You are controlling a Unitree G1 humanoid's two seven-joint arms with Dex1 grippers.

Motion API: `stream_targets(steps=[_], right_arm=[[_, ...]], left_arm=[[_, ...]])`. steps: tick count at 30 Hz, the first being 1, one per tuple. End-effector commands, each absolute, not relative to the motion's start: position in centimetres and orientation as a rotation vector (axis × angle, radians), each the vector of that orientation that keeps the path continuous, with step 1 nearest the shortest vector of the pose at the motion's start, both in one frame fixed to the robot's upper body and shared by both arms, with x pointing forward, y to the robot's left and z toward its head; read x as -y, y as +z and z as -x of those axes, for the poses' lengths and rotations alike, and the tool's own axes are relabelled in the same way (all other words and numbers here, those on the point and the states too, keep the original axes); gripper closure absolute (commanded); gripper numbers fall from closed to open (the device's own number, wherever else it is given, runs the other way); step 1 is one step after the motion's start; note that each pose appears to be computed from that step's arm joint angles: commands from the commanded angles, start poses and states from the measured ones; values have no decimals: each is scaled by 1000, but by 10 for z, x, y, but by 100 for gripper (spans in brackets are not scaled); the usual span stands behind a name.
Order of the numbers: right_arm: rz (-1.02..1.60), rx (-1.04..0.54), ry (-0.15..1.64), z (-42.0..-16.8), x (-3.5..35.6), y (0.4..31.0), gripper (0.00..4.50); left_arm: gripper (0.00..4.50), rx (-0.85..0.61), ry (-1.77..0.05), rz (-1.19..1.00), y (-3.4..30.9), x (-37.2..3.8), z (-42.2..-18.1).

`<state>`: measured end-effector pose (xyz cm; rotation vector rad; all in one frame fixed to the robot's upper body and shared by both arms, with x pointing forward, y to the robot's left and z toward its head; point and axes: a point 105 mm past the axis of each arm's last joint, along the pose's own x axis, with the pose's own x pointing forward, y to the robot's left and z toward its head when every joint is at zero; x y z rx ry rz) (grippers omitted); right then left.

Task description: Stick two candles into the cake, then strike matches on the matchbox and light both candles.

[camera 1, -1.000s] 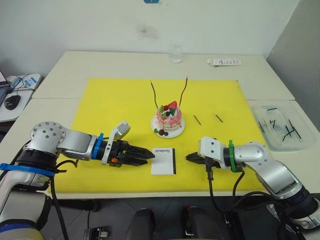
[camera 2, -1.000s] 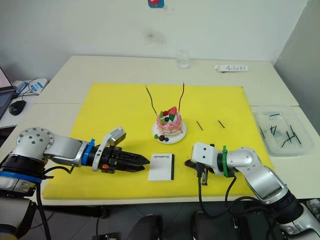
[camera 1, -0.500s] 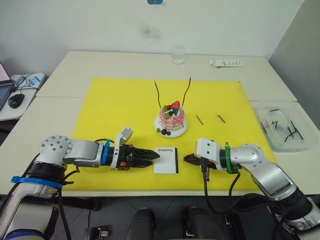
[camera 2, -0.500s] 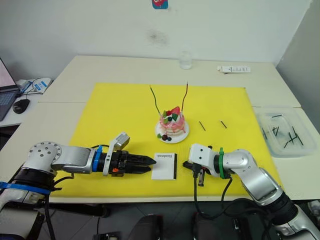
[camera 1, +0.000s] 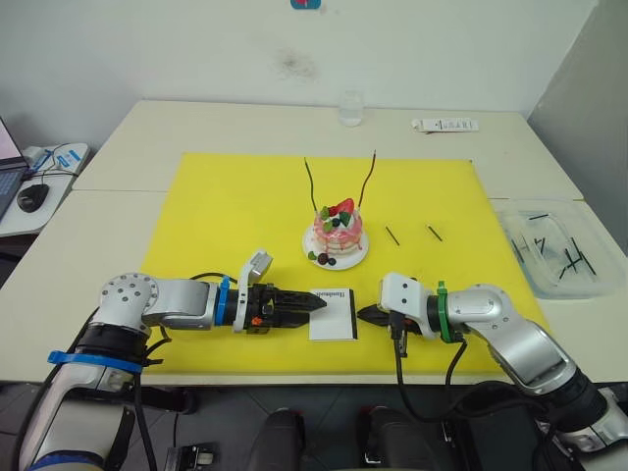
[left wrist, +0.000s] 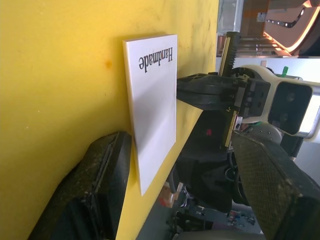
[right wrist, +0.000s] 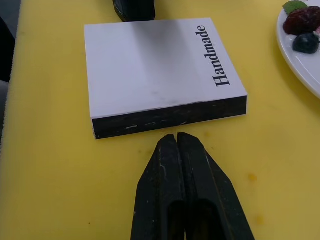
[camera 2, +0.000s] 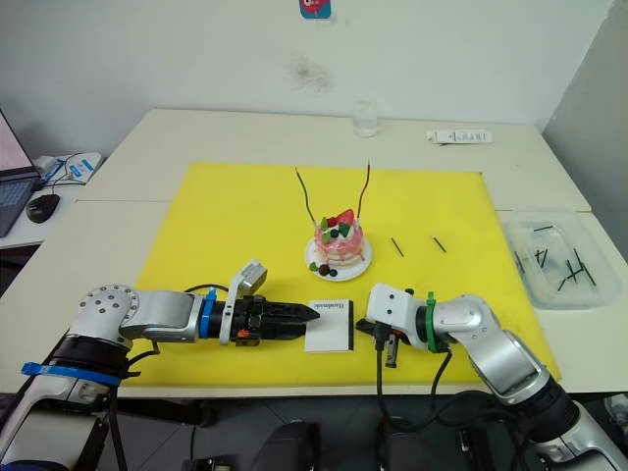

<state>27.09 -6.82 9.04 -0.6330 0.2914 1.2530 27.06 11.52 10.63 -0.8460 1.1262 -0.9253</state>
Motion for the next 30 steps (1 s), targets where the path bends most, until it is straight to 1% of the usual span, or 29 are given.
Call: stream_targets(steps=[1,9,18,22,30], right_arm=[[660,-282,1252,-274,63,90,446],[652,-249,1273,-278,47,95,446],[643,-232,1306,-274,38,97,446],[627,-200,1323,-273,30,98,446],[683,-178,1315,-282,27,97,446]], left_arm=[[95,-1135,-930,855,104,-111,-269],[95,-1142,-929,856,101,-111,-266],[95,-1133,-915,874,98,-110,-266],[95,-1126,-918,880,98,-110,-266],[95,-1122,-925,883,98,-109,-265]])
